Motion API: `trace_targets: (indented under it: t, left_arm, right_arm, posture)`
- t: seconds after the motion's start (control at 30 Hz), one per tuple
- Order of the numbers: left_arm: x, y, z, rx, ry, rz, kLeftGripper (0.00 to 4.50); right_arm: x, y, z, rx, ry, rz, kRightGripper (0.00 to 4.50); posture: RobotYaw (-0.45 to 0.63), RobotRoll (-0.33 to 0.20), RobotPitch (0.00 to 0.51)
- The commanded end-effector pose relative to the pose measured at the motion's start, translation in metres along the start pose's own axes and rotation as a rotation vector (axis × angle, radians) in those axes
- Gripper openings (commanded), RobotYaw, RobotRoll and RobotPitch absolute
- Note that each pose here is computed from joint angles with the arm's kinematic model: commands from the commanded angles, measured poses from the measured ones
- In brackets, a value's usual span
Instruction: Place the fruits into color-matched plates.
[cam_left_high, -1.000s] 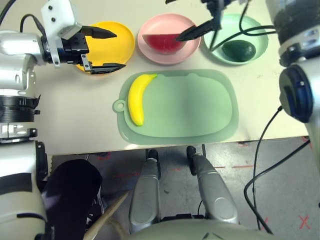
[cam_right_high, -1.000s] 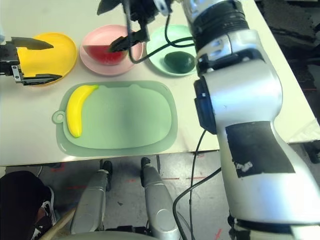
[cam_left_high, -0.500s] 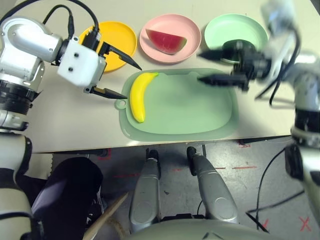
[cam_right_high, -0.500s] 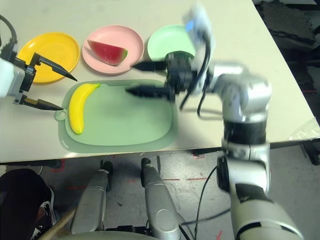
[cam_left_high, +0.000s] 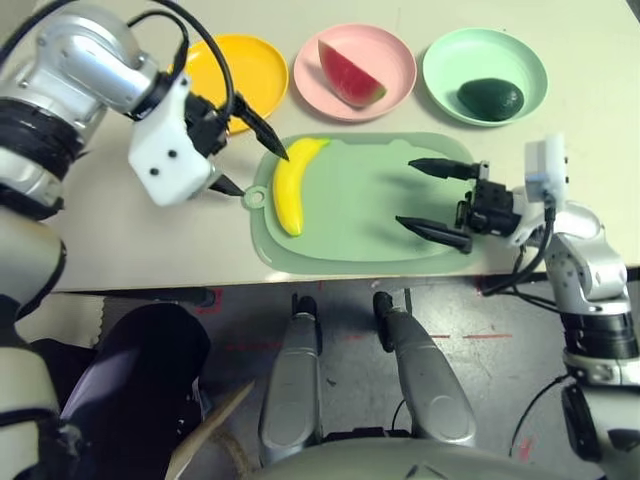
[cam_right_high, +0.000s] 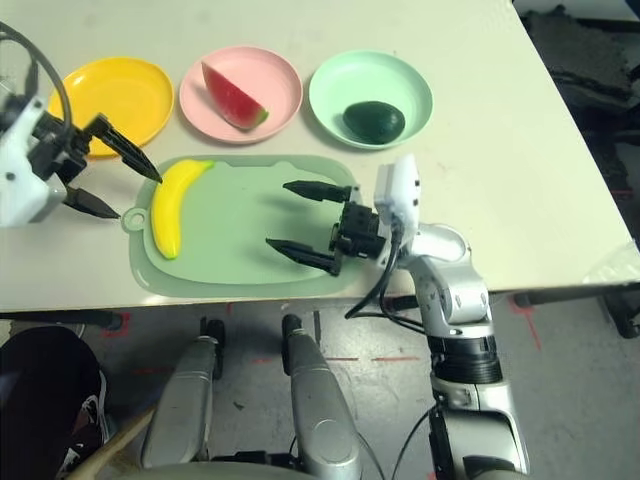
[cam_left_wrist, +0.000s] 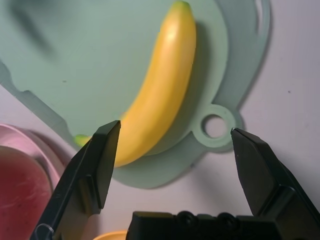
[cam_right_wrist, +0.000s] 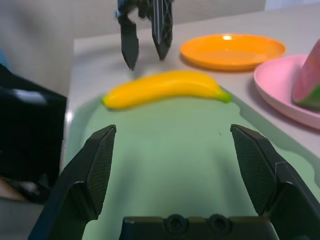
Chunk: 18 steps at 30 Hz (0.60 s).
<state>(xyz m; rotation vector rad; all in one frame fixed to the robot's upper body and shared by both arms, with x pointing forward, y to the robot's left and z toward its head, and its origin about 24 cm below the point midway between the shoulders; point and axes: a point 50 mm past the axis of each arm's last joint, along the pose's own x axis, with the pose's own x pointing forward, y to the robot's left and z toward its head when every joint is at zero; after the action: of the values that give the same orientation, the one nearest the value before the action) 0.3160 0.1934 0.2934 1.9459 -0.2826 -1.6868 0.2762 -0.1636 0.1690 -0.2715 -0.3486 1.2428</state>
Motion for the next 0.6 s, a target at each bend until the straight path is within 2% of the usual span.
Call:
trace_targets:
  t: [0.03,0.2,0.37,0.6]
  left_arm:
    - [0.003,0.0,-0.002,0.018,0.008,-0.032,4.5]
    - [0.008,0.008,-0.004,0.015,0.001,-0.017,4.5]
    - [0.014,0.017,-0.007,-0.116,-0.065,0.037,4.5]
    - [0.02,0.017,-0.007,-0.137,-0.077,-0.014,4.5]
  right_arm:
    - [-0.003,0.007,-0.009,-0.044,0.058,-0.019,4.49]
    - [-0.002,0.015,-0.012,-0.04,0.063,-0.049,4.49]
    - [0.002,0.025,-0.01,-0.04,0.057,-0.035,4.49]
    - [0.001,0.02,-0.005,-0.047,0.064,-0.048,4.49]
  posture:
    - [-0.08,0.0,0.437]
    - [-0.09,0.0,0.429]
    - [-0.1,0.0,0.419]
    - [-0.1,0.0,0.406]
